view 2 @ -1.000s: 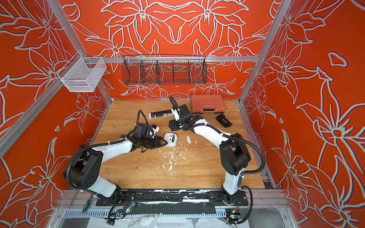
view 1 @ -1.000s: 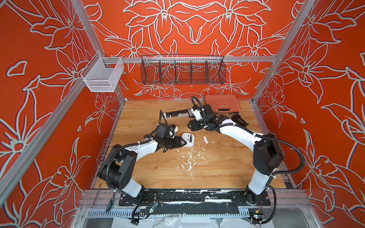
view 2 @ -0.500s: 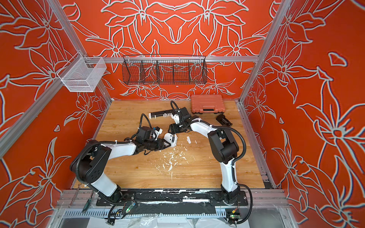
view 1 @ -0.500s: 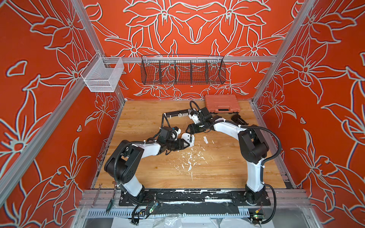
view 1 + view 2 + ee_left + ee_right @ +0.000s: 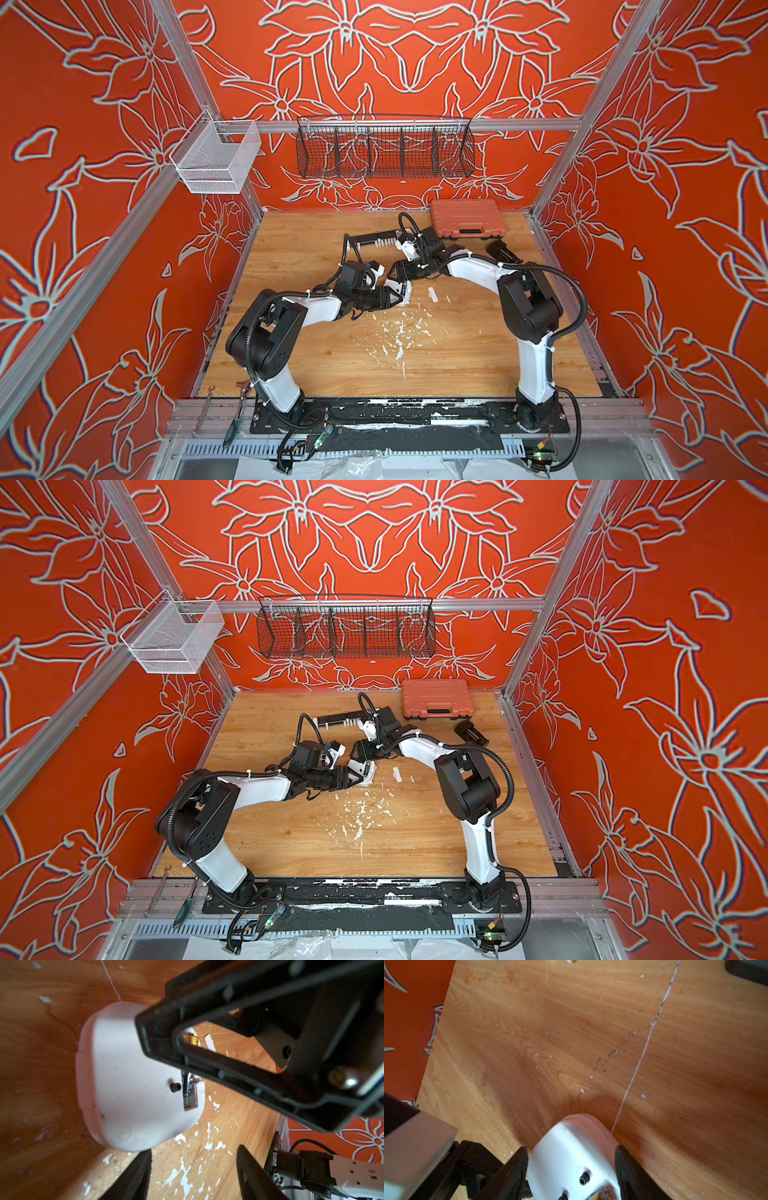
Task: Insert the battery into the alarm
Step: Install the battery in the alarm.
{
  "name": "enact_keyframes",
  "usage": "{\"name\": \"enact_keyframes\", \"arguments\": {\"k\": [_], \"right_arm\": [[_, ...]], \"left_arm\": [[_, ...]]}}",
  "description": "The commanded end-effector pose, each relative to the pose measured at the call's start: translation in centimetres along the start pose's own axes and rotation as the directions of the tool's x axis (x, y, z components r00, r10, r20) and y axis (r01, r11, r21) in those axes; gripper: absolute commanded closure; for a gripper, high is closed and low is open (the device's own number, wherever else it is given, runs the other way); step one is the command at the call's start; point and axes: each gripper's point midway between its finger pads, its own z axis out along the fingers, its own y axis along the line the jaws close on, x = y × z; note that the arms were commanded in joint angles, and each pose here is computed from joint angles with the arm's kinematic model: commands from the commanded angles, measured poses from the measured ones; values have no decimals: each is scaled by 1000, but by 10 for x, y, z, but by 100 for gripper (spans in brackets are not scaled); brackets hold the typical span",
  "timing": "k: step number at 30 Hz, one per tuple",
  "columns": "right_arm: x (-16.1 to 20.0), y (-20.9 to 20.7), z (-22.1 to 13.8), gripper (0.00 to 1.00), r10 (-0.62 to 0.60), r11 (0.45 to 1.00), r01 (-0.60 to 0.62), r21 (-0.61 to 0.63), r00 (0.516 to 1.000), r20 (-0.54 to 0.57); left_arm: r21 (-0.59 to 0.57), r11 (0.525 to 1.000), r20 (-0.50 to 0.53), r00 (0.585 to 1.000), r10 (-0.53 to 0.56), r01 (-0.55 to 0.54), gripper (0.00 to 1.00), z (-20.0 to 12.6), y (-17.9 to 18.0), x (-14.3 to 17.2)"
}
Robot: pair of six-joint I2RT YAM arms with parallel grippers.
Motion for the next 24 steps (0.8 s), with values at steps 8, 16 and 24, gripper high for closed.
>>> {"name": "enact_keyframes", "arguments": {"k": [8, 16, 24], "right_arm": [[23, -9, -1, 32, 75, 997, -75, 32, 997, -17], [33, -14, -16, 32, 139, 988, -139, 72, 990, 6], [46, -13, -24, 32, 215, 973, -217, 76, 976, 25]], "left_arm": [[-24, 999, 5, 999, 35, -35, 37, -4, 3, -7], [-32, 999, -1, 999, 39, -39, 37, -2, 6, -11], [-25, 999, 2, 999, 44, -44, 37, -7, 6, -19]]}}
